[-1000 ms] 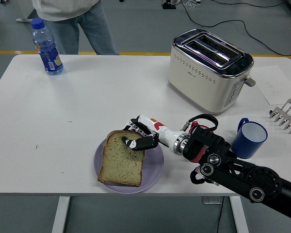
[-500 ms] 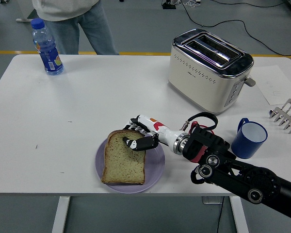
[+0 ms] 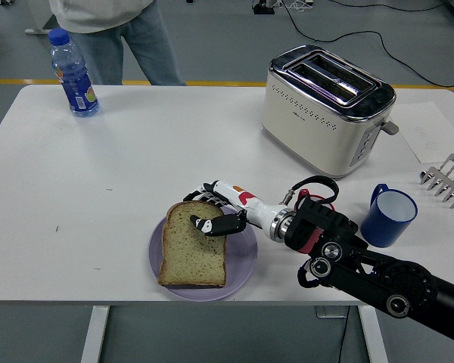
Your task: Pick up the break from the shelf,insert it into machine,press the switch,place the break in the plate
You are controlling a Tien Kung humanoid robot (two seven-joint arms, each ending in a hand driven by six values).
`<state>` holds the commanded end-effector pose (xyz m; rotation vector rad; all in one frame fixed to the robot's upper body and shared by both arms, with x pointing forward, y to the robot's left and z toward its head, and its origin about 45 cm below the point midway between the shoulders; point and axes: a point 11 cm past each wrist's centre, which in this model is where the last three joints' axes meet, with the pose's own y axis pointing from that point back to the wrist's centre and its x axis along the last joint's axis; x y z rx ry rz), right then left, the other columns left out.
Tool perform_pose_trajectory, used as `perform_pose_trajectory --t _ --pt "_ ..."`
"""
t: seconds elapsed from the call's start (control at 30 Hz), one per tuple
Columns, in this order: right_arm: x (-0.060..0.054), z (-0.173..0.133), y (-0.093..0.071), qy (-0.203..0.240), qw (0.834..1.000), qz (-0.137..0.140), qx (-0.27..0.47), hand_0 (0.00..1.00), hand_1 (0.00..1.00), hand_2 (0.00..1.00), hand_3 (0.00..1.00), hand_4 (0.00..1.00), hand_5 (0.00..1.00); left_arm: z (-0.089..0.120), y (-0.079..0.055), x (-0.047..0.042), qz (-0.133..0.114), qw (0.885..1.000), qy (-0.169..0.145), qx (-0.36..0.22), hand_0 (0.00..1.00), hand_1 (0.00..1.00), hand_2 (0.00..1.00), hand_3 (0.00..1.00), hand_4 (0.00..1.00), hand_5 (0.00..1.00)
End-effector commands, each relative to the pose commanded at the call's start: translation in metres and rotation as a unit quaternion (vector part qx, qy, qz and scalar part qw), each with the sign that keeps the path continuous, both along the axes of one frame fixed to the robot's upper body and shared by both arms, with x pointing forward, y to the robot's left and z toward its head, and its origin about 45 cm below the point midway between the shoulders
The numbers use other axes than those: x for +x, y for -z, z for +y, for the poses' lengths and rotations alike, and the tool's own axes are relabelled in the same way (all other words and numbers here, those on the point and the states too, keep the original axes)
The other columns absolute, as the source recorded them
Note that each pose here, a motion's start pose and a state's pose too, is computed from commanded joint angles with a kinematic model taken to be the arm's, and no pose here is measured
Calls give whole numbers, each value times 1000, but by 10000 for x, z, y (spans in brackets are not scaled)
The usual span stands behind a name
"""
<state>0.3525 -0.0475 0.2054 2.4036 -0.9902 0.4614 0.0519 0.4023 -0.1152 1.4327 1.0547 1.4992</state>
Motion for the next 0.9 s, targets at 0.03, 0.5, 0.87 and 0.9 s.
perform_pose_trajectory --t 0.03,0.5,0.87,0.9 --pt "1 0 -1 0 1000 0 1 867 828 831 861 635 248 0 0 0 0 1000 0 0 692 709 693 566 290 821" --pt "17 -21 -14 9 1000 -10 14 900 876 874 884 647 258 -2 3 -23 4 1000 2 0 692 709 693 567 289 822" --pt "87 -55 -267 40 991 -26 125 909 873 893 895 686 296 1 4 -32 5 1000 5 1 692 709 693 565 289 823" --pt "104 -71 -313 45 988 -27 142 909 873 893 895 686 296 1 4 -34 5 1000 5 0 692 709 693 565 289 823"
